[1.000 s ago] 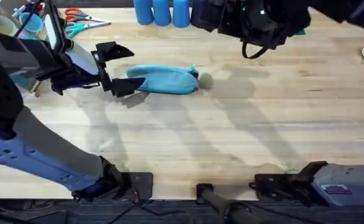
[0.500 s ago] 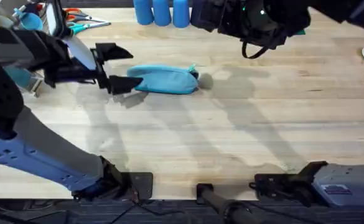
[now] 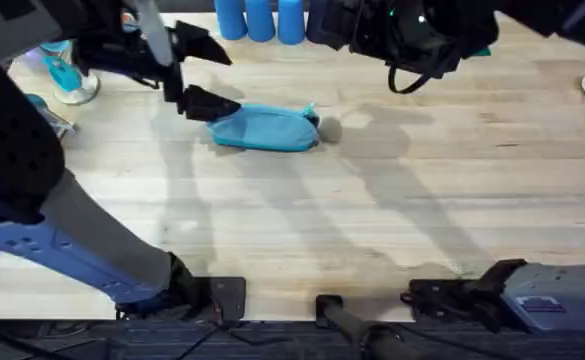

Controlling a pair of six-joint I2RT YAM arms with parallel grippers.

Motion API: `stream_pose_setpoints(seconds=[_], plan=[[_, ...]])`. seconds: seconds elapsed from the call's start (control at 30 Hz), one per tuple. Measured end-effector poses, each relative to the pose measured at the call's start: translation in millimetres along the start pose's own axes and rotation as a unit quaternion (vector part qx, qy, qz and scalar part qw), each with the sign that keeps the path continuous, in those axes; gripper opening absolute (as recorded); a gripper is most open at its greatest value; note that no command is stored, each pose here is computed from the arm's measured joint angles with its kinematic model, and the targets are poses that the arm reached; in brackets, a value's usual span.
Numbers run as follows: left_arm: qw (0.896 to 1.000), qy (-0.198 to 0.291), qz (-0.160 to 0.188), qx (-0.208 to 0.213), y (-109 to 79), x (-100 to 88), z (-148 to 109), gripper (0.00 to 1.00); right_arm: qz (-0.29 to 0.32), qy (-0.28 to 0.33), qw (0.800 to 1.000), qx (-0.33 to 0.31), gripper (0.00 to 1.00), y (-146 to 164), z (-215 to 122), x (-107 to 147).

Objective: Unzip the bag, pick up the pens from the table one at a time and place them inside, then zip the bag closed.

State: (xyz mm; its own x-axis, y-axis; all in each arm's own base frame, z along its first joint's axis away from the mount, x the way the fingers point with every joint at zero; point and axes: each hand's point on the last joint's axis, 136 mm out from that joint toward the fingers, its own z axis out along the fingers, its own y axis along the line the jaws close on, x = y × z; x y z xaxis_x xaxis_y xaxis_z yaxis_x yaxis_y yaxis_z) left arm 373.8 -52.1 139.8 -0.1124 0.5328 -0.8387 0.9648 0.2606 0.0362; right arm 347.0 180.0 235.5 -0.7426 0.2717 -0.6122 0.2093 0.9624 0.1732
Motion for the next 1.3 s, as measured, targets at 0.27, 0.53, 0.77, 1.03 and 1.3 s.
stream_pose_setpoints(seconds=[0.27,0.53,0.77,1.03,1.3], plan=[[0.998,0.034,0.029,0.053,-20.9,-13.9,31.5,0.993,0.000,0.000,1.000,0.000,0.996,0.0,0.0,0.0],[0.996,0.040,0.025,0.074,-31.7,-16.9,38.6,0.993,0.000,0.000,1.000,0.000,0.996,-0.1,0.0,0.1],[0.995,0.053,0.033,0.083,-35.7,-16.4,44.2,0.993,0.000,0.000,1.000,0.000,0.996,-0.1,0.0,0.1],[0.986,0.100,0.071,0.114,-51.0,-16.5,66.3,0.993,0.000,0.000,1.000,0.000,0.996,0.0,0.0,0.0],[0.983,0.124,0.074,0.111,-48.9,-8.4,64.6,0.994,0.000,0.000,1.000,0.000,0.997,0.0,0.0,0.0]])
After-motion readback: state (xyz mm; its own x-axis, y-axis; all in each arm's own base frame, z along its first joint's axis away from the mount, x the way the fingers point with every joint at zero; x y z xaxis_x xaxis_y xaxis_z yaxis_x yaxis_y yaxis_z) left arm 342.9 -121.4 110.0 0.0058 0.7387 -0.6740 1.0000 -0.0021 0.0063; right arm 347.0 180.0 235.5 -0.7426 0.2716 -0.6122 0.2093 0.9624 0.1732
